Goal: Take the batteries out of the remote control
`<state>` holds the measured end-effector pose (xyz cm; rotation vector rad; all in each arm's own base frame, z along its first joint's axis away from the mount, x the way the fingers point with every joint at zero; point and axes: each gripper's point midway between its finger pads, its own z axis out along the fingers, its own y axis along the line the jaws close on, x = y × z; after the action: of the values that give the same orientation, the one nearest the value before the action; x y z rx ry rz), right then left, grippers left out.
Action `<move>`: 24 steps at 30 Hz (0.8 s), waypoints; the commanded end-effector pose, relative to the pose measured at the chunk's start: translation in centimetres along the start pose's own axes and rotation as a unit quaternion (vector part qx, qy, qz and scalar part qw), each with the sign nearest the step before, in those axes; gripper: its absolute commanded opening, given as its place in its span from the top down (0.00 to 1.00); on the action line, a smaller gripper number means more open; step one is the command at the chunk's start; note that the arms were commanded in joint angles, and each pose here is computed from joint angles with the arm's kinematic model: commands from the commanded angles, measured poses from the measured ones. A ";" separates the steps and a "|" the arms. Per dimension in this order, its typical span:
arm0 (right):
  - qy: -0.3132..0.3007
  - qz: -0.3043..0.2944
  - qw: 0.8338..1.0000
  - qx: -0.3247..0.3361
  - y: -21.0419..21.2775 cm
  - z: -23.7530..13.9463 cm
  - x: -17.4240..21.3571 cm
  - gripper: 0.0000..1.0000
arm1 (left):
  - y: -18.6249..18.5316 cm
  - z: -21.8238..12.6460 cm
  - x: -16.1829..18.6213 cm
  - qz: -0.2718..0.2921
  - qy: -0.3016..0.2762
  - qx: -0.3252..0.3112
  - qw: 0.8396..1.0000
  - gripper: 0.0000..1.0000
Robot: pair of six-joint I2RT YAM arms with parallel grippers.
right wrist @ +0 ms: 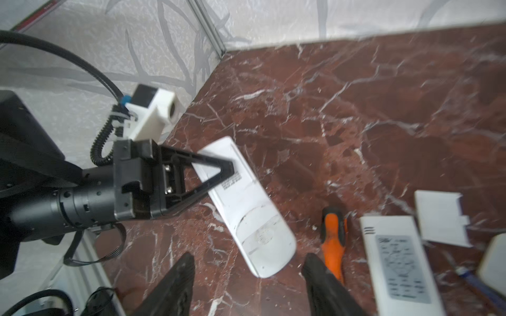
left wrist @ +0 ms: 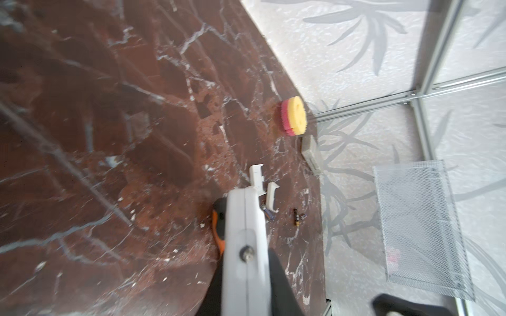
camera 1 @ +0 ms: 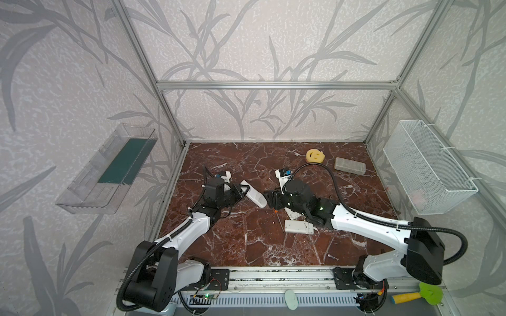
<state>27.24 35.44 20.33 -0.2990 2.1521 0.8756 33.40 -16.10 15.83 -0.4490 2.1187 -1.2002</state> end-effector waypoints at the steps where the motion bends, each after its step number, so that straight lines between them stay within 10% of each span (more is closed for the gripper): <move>1: 0.016 0.121 0.989 -0.081 0.9 1.4 0.7 0.36 | -7.0 -1.5 -2.0 0.067 -0.034 0.146 0.986 1.00; 10: -0.013 0.274 0.949 -0.156 -0.7 3.8 1.4 0.44 | -9.2 -3.1 -1.5 0.085 -0.045 0.216 0.972 1.00; 24: -0.041 0.235 0.958 -0.159 0.7 1.0 -1.4 0.38 | -5.2 -2.3 -1.5 0.048 -0.048 0.133 0.989 1.00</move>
<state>27.80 37.13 17.72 0.1316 2.1199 1.5019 33.18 -16.83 22.07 -0.2574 1.8219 -1.3694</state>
